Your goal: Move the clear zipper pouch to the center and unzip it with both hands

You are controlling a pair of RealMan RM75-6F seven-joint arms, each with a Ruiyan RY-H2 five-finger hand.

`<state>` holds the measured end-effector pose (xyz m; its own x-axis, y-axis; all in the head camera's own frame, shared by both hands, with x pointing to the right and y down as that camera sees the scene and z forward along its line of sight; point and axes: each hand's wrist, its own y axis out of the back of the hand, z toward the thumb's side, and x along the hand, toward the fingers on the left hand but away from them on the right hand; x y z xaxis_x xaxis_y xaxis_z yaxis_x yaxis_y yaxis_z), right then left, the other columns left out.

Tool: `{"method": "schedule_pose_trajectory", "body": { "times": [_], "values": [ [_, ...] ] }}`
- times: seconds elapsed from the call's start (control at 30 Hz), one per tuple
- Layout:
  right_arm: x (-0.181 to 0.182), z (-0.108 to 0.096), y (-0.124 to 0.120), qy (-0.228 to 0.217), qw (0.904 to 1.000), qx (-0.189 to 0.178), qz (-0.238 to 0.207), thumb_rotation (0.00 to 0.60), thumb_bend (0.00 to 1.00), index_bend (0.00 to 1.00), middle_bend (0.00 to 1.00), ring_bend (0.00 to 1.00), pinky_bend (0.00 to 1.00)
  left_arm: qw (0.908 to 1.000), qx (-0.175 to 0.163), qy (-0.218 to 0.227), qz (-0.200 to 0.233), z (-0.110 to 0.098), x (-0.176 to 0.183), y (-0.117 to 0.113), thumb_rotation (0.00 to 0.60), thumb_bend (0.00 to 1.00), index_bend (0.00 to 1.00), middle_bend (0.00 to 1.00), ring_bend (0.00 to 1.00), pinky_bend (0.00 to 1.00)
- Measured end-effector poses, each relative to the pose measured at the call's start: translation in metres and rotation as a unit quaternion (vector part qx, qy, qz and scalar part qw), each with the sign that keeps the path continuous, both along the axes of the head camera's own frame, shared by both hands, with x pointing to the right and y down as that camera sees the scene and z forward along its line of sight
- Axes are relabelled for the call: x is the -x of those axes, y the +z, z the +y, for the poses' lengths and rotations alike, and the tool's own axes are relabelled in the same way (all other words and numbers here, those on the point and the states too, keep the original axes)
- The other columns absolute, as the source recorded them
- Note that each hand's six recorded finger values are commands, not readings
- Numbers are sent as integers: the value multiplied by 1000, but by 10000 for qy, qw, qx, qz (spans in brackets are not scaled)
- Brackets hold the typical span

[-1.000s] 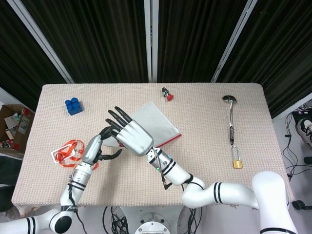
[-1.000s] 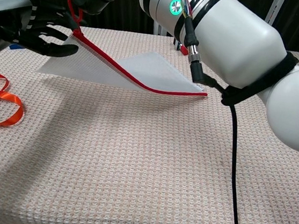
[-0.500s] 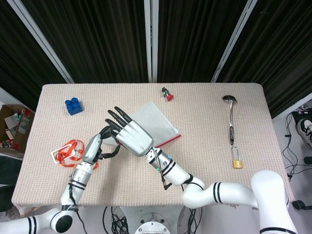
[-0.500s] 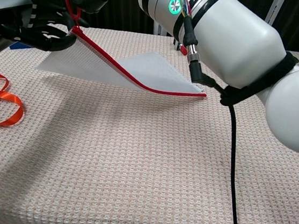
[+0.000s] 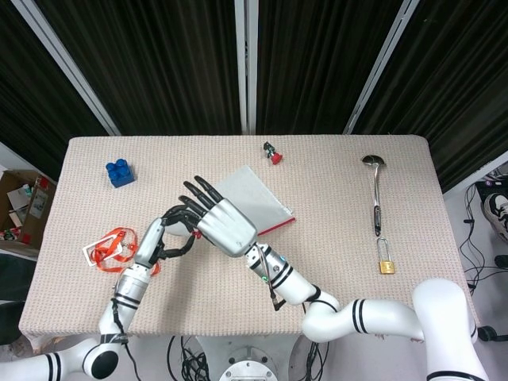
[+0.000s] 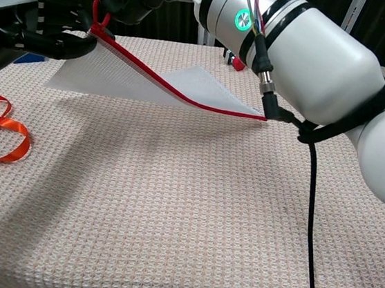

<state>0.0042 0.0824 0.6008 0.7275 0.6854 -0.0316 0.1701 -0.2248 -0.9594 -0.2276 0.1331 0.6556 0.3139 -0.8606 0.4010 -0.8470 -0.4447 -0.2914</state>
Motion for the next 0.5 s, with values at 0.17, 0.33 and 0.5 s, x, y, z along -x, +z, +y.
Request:
{"method": "schedule_pose_trajectory", "body": {
  "times": [0.17, 0.33, 0.5],
  "values": [
    [-10, 3, 5, 69, 10000, -13, 69, 600, 473, 772, 183, 0, 0, 9997, 28, -139, 211, 1, 4, -1, 600, 509, 682, 338, 145, 186],
    [-20, 4, 9, 133, 9997, -80, 167, 600, 475, 780, 183, 0, 0, 9988, 91, -244, 424, 2, 8, 0, 600, 512, 683, 339, 145, 186],
    [-28, 6, 14, 176, 9994, -100, 280, 600, 477, 786, 183, 0, 0, 9971, 177, -350, 658, 3, 11, 1, 600, 516, 683, 339, 144, 186]
  ]
}}
